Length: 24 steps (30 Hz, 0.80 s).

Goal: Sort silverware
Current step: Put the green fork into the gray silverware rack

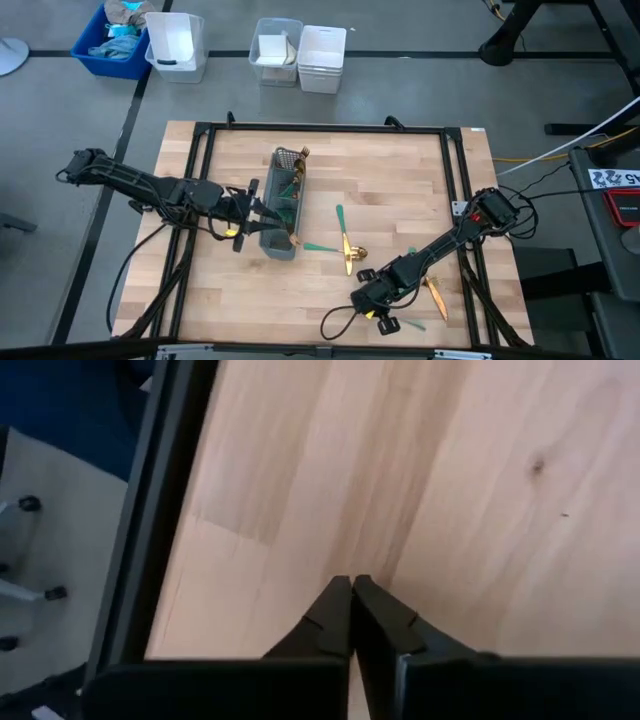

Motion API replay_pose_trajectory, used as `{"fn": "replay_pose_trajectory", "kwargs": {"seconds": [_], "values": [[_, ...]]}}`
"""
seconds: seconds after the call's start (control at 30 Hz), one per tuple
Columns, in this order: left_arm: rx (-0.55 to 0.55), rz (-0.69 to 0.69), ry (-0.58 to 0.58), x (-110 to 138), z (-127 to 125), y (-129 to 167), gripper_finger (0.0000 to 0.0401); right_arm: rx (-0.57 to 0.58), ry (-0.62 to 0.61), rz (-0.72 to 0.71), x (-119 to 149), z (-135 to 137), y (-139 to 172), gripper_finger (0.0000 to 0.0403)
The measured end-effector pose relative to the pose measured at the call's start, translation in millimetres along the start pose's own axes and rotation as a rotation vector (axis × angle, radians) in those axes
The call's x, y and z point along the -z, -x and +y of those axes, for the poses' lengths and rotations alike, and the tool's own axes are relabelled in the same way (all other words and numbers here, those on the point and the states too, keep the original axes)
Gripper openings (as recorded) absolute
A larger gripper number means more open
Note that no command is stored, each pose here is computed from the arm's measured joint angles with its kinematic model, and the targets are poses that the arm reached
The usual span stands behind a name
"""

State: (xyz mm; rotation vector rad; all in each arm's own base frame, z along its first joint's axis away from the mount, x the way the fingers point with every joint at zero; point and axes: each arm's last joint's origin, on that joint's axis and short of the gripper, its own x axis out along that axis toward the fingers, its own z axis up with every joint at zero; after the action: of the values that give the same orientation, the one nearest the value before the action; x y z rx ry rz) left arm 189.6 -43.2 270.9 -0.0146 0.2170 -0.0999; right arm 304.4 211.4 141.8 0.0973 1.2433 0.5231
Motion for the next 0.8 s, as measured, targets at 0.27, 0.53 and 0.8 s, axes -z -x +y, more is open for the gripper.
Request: {"fn": "replay_pose_trajectory", "kwargs": {"seconds": [0.27,0.53,0.8], "values": [[-0.025,-0.148,0.02,-17.9,4.6,31.3,0.0098,0.078,-0.017,-0.096,-35.0,-17.8,33.0,0.0007],[-0.055,-0.286,0.0,-30.1,9.3,64.4,0.0098,0.356,0.183,-0.2,-96.5,-34.1,116.8,0.0004],[-0.074,-0.309,-0.088,-30.7,11.2,77.5,0.0098,0.807,0.354,-0.468,-147.4,-51.2,218.5,0.0004]]}}
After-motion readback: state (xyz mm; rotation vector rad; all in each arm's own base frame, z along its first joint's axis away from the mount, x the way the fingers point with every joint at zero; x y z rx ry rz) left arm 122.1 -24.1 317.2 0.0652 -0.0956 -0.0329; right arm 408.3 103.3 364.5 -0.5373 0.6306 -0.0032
